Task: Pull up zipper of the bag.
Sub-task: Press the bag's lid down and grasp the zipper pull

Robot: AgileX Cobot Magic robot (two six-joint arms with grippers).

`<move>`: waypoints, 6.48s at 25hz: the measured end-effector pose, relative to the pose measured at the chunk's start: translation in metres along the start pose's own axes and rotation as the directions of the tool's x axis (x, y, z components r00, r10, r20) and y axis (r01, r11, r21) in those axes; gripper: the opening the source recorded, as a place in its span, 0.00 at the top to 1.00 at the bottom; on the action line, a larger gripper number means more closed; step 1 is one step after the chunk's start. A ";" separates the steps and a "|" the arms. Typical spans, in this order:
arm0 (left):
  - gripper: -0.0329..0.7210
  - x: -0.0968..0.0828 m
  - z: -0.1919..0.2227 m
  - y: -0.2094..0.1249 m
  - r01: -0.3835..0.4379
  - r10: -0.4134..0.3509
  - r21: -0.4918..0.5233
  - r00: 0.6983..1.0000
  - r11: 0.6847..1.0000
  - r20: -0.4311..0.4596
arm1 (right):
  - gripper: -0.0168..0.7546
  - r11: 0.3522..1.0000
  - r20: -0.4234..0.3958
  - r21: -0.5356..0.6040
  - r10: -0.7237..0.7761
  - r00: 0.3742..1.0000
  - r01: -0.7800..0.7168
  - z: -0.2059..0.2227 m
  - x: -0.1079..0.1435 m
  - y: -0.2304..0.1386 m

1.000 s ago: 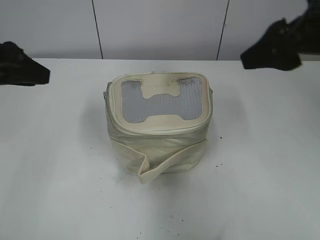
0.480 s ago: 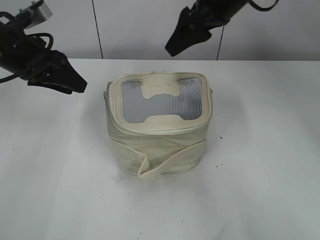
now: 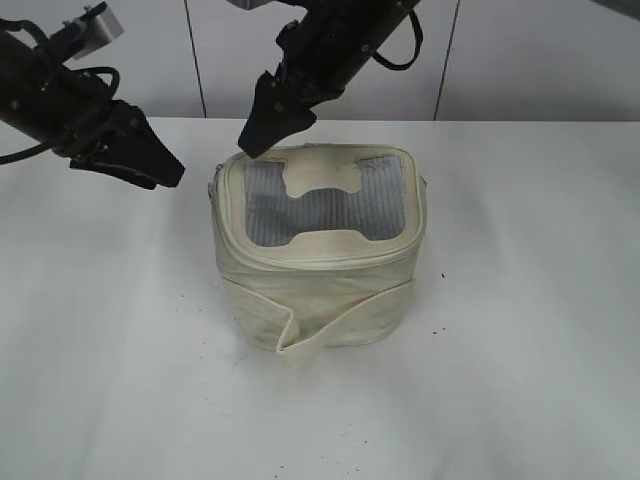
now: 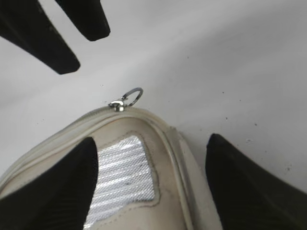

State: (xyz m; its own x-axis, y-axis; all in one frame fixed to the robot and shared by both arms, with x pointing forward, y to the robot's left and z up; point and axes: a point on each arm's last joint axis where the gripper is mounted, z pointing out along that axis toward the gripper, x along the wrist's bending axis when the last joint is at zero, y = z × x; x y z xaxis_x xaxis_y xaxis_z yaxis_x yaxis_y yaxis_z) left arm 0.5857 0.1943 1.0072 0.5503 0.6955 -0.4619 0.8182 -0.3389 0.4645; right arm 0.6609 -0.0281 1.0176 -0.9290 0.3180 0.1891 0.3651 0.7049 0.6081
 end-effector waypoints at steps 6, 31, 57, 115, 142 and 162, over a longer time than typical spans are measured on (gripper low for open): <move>0.49 -0.001 0.000 -0.001 -0.048 0.048 0.008 0.999 0.999 0.008 | 0.32 0.999 0.006 0.044 -0.003 1.000 0.003 0.017 -0.011 -0.008; 0.33 -0.013 0.009 0.007 -0.597 0.600 0.061 0.791 0.800 -0.119 | 0.95 0.995 -0.021 0.096 0.022 1.000 -0.020 0.025 -0.014 -0.017; 0.64 -0.024 0.035 0.013 -0.575 0.572 0.028 0.808 0.818 -0.142 | 0.95 0.995 -0.021 0.097 0.030 0.999 -0.028 0.025 -0.014 -0.017; 0.96 -0.213 0.108 -0.033 -0.181 0.176 0.099 0.983 0.978 0.059 | 0.96 0.988 0.036 0.116 0.094 0.995 -0.098 0.019 -0.014 -0.010; 0.96 -0.185 0.072 -0.043 -0.217 0.261 0.339 0.961 0.915 -0.088 | 0.96 0.987 0.044 0.108 0.111 0.993 -0.115 0.017 -0.015 -0.009; 0.96 -0.181 0.057 -0.044 -0.225 0.299 0.369 0.941 0.902 -0.157 | 0.96 0.987 0.052 0.112 0.113 0.992 -0.119 0.016 -0.016 -0.010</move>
State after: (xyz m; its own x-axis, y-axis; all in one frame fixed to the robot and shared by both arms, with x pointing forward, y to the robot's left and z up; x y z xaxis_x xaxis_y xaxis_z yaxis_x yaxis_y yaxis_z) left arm 0.4591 0.0467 1.0270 0.7368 0.6525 -0.1772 0.6751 -0.6960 0.2444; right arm 0.6733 -0.0297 0.9963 -0.8773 0.4284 0.2165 0.4771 0.7286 0.4914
